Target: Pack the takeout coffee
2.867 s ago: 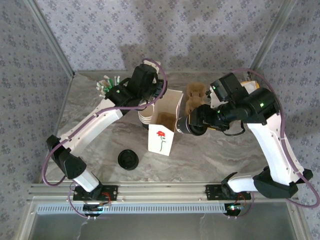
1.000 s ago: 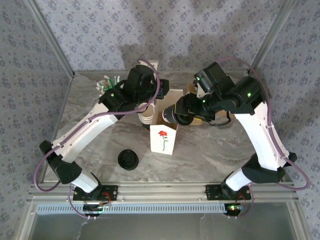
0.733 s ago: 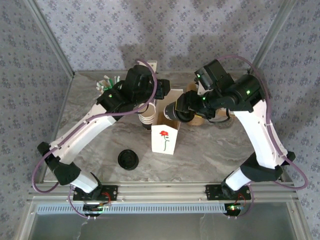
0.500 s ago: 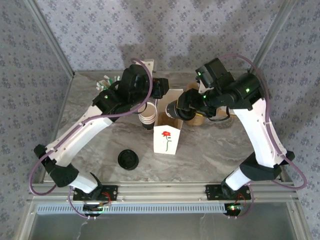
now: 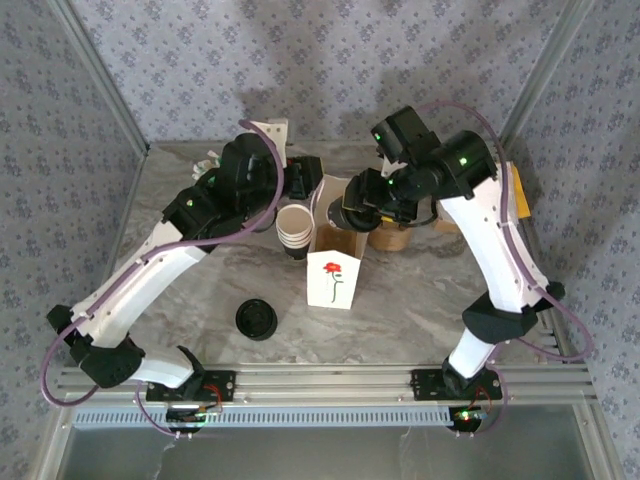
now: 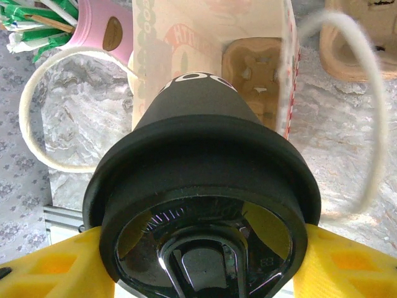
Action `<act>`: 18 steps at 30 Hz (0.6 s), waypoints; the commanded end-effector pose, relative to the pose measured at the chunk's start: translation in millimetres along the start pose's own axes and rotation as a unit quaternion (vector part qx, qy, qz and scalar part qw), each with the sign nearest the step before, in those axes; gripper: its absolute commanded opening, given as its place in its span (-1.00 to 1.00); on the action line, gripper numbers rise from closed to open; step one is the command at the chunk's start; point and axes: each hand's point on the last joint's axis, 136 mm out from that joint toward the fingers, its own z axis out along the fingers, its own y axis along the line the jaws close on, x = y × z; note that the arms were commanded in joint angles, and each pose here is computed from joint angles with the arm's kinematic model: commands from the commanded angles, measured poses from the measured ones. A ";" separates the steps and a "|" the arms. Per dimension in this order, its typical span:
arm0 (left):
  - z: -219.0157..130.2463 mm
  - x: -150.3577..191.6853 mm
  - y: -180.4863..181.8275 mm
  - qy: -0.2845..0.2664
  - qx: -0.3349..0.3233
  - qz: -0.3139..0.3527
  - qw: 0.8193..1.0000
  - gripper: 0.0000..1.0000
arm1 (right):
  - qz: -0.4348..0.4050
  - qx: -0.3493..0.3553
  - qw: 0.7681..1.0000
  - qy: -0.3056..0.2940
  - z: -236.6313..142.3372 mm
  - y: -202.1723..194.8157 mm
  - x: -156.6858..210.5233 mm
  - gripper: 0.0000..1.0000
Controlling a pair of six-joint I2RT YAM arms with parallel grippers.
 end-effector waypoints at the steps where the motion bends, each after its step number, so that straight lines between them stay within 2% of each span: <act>1: -10.3 -11.8 8.1 -0.020 -0.006 0.011 1.000 -0.10 | -0.004 0.071 0.996 0.053 -2.8 -28.5 26.1 0.08; 6: -6.1 -9.0 11.6 -0.011 -0.003 0.014 1.000 -0.09 | -0.012 0.076 0.995 0.056 7.6 -21.4 22.6 0.09; 18: 10.8 13.4 -0.7 0.030 0.040 0.027 0.998 0.18 | -0.021 0.101 0.992 0.070 23.9 -22.7 24.6 0.08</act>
